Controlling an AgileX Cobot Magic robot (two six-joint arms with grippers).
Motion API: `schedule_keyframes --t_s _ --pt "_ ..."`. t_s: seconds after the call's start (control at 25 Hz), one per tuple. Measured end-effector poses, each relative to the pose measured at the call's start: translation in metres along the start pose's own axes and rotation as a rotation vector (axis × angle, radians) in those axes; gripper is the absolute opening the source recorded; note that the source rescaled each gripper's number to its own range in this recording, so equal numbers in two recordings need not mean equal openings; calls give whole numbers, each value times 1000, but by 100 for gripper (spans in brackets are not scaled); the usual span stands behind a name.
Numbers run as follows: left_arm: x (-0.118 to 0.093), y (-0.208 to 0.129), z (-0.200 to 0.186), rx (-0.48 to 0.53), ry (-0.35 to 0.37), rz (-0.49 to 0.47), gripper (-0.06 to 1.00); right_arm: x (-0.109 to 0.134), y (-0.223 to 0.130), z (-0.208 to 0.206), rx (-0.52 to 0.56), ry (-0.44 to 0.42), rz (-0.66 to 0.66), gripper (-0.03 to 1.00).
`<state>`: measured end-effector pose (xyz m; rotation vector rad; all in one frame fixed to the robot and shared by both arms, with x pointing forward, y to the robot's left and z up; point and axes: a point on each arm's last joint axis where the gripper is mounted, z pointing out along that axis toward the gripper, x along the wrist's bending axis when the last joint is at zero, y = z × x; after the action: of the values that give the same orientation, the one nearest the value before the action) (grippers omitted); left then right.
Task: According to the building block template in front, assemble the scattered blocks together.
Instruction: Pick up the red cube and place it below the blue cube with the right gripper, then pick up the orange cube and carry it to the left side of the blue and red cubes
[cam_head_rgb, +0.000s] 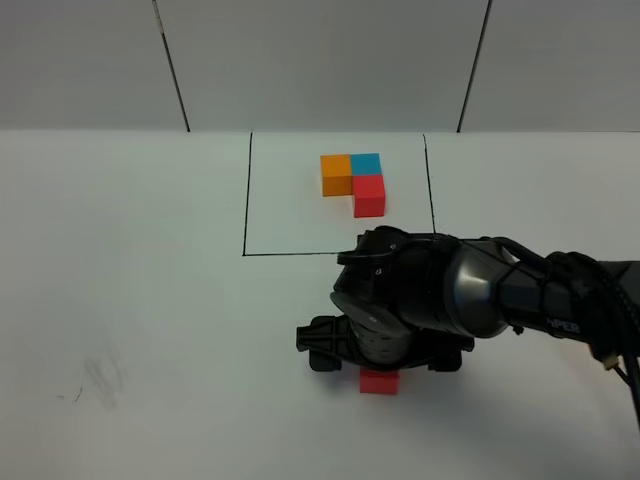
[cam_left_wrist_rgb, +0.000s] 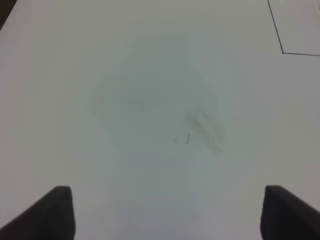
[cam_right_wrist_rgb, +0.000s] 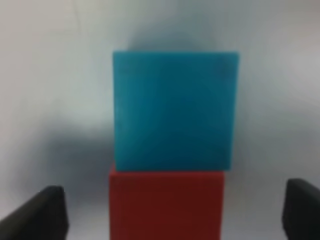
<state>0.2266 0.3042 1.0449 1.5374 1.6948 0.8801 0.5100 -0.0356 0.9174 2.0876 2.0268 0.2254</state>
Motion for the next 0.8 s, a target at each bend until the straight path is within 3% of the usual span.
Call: schedule_keyframes --t_s 0.2,0.44,0.6,0.8 --pt "0 0 0 0 0 0 66 -11 9 -41 -63 3 -36 99" --pt "0 0 0 0 0 0 66 -44 28 -128 -360 33 -73 100" --pt "0 0 0 0 0 0 66 -86 32 -192 -556 4 -19 100" --pt "0 0 0 0 0 0 66 -160 20 -251 -659 -122 101 100"
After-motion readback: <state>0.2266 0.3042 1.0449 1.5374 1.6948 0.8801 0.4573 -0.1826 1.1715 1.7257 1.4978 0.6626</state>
